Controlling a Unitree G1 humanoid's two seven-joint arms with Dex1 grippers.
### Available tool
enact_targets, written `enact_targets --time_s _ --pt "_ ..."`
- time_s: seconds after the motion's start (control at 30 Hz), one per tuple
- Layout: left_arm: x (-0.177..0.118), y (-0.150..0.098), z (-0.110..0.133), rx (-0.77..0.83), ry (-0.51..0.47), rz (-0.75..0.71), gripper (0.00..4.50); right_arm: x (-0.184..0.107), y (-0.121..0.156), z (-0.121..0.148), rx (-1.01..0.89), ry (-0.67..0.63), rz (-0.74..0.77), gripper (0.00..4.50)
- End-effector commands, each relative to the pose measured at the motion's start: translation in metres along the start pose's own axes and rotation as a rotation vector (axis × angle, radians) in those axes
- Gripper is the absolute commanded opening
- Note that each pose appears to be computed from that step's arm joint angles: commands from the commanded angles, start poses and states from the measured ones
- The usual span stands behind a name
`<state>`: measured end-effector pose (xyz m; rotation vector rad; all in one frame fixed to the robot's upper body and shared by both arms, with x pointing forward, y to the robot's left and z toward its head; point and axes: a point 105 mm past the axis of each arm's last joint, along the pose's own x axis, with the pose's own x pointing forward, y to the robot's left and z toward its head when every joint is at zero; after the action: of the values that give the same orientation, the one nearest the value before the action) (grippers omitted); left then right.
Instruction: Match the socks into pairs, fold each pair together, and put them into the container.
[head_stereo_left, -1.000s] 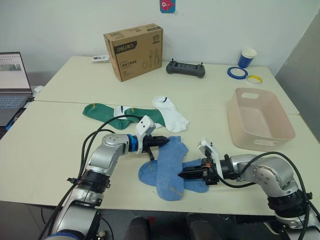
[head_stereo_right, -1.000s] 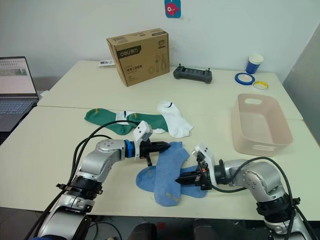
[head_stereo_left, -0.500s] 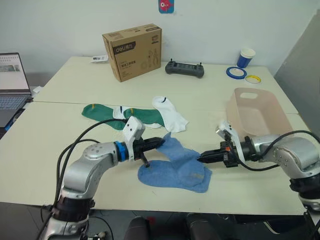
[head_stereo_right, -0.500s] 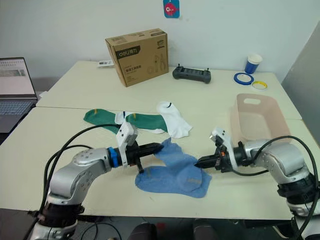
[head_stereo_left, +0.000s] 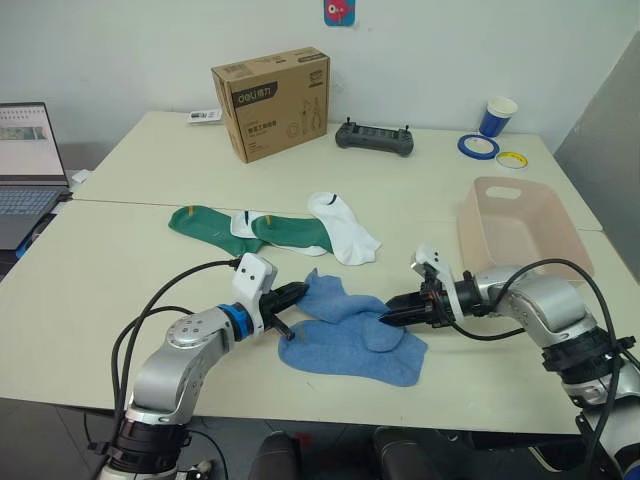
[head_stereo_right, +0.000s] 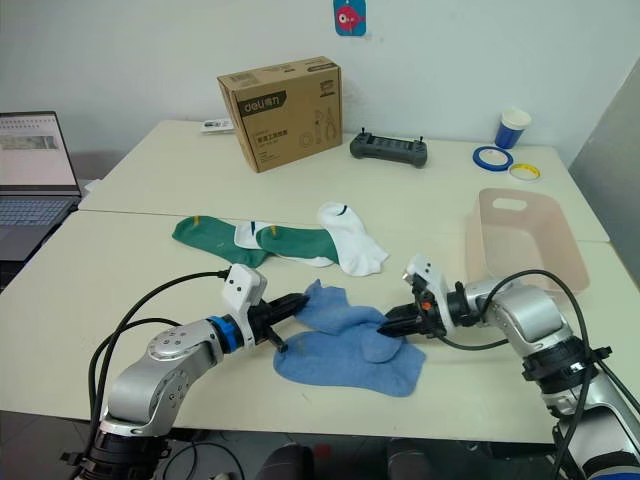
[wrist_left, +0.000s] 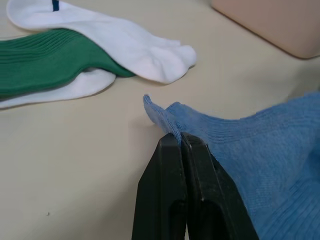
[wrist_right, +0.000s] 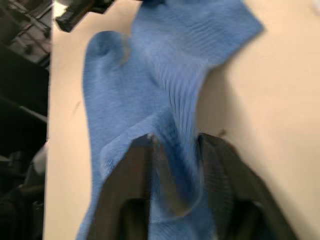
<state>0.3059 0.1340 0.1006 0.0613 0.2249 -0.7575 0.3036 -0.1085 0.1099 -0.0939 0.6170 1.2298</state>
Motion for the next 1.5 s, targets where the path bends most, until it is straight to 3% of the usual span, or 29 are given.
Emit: enact_targets --time_s 0.03,0.23,0.47,0.83,0.93,1.13,1.33,1.5 --pt "-0.004 0.007 0.006 0.018 -0.024 0.006 0.00 -0.019 0.004 0.009 -0.023 -0.060 -0.048 2.63" --pt "-0.001 0.016 0.008 0.026 -0.030 0.012 0.00 -0.022 0.022 -0.005 0.006 -0.088 -0.089 2.63" --pt "0.003 0.018 0.011 0.037 -0.036 0.004 0.00 -0.009 0.011 -0.027 -0.044 -0.062 -0.257 2.63" --pt "0.005 0.015 0.010 0.045 -0.034 -0.010 0.00 0.012 0.020 -0.003 0.009 -0.166 -0.198 2.63" --pt "0.005 0.015 0.011 0.045 -0.034 -0.007 0.00 0.011 0.016 -0.009 -0.025 -0.122 -0.210 2.03" --pt "0.005 0.014 0.012 0.032 -0.038 -0.012 0.00 0.010 0.009 -0.020 -0.132 -0.033 -0.238 0.06" --pt "0.002 0.014 0.012 0.028 -0.040 -0.020 0.00 0.008 0.010 -0.010 -0.106 -0.090 -0.225 0.02" --pt "-0.010 0.008 0.031 0.054 -0.111 -0.059 0.00 -0.013 0.004 0.008 -0.151 -0.126 -0.264 0.02"
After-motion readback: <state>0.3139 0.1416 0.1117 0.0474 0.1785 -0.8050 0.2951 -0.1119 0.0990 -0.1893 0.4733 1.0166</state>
